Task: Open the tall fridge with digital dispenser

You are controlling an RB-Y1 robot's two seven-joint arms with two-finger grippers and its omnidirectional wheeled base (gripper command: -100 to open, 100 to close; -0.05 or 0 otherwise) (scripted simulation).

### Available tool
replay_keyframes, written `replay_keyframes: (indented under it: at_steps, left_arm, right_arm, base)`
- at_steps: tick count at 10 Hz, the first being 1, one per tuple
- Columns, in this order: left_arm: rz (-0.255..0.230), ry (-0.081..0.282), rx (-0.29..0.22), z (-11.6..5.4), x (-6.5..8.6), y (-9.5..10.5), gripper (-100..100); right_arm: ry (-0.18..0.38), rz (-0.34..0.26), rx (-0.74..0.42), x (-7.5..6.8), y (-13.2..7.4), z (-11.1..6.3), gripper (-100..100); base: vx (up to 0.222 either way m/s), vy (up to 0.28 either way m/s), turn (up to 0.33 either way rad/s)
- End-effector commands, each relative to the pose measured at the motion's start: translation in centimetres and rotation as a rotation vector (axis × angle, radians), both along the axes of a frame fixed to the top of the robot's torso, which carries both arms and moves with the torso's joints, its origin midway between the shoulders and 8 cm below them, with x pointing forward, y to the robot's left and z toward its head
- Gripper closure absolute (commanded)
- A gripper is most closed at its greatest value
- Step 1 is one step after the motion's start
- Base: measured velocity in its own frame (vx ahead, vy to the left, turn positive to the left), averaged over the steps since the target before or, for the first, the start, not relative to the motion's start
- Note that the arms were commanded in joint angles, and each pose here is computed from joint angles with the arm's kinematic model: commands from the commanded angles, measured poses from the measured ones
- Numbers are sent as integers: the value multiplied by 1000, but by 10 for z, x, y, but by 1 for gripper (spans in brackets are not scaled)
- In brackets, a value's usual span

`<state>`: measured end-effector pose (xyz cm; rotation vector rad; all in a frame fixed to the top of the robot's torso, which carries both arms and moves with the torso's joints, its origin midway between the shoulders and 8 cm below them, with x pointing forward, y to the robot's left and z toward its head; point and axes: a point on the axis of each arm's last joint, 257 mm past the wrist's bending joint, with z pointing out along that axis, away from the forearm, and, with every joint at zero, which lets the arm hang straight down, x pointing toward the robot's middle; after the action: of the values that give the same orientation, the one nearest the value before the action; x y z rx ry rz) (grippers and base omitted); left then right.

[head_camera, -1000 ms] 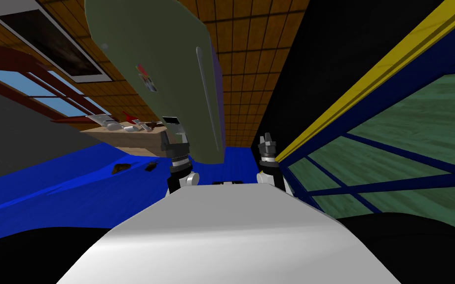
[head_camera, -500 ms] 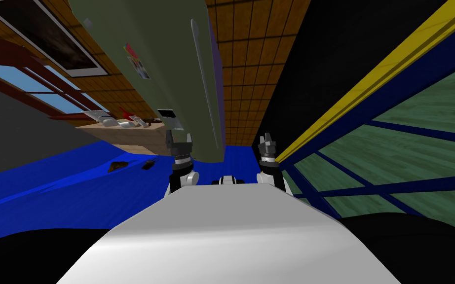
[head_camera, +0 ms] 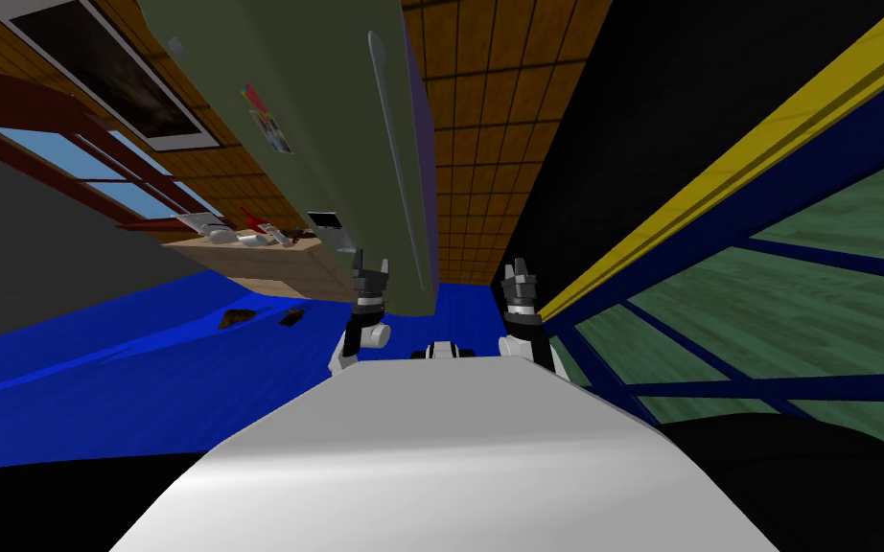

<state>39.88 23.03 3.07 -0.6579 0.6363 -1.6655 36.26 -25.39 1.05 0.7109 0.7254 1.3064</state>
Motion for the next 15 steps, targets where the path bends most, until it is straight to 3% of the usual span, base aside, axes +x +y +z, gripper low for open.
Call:
replay_keyframes:
  at_steps: [1, 2, 3, 4, 5, 6, 7, 8, 9, 10, 11, 12, 13, 14, 15]
  left_arm:
    - [-41, 47, -3, -5, 26, -6, -100]
    - [-47, 30, -2, 3, 27, -8, -100]
    - [-67, 70, -6, -7, 43, -11, -100]
    - [-72, 57, -5, 0, 44, -13, -100]
    - [-88, 104, -11, -12, 60, -15, -100]
    - [-95, 85, -10, -3, 61, -18, -100]
    - [-112, 128, -16, -11, 79, -21, -100]
    - [-117, 114, -15, -5, 79, -23, -100]
    - [-131, 160, -24, -14, 97, -25, -100]
    - [-137, 144, -22, -6, 98, -28, -100]
    - [-147, 193, -33, -16, 114, -28, -100]
    - [-154, 176, -31, -7, 116, -32, -100]
    - [-163, 227, -42, -17, 134, -32, -100]
    - [-170, 208, -40, -7, 135, -36, -100]
    - [-176, 259, -53, -17, 152, -36, -100]
  right_arm:
    - [0, 0, 0, 0, 0, 0, 0]
    - [0, 0, 0, 0, 0, 0, 0]
    - [0, 0, 0, 0, 0, 0, 0]
    - [0, 0, 0, 0, 0, 0, 0]
    - [0, 0, 0, 0, 0, 0, 0]
    - [0, 0, 0, 0, 0, 0, 0]
    - [0, 0, 0, 0, 0, 0, 0]
    - [0, 0, 0, 0, 0, 0, 0]
    - [0, 0, 0, 0, 0, 0, 0]
    - [0, 0, 0, 0, 0, 0, 0]
    - [0, 0, 0, 0, 0, 0, 0]
    - [0, 0, 0, 0, 0, 0, 0]
    - [0, 0, 0, 0, 0, 0, 0]
    - [0, 0, 0, 0, 0, 0, 0]
    - [0, 0, 0, 0, 0, 0, 0]
  base:
    - [18, -37, 48]
    - [12, -29, 27]
    - [12, -32, 47]
    - [13, -30, 30]
    - [15, -37, 59]
    - [13, -35, 32]
    - [10, -43, 45]
    - [12, -41, 41]
    - [17, -47, 76]
    - [17, -42, 27]
    - [17, -48, 59]
    - [11, -43, 34]
    - [16, -51, 56]
    - [20, -45, 38]
    - [16, -54, 64]
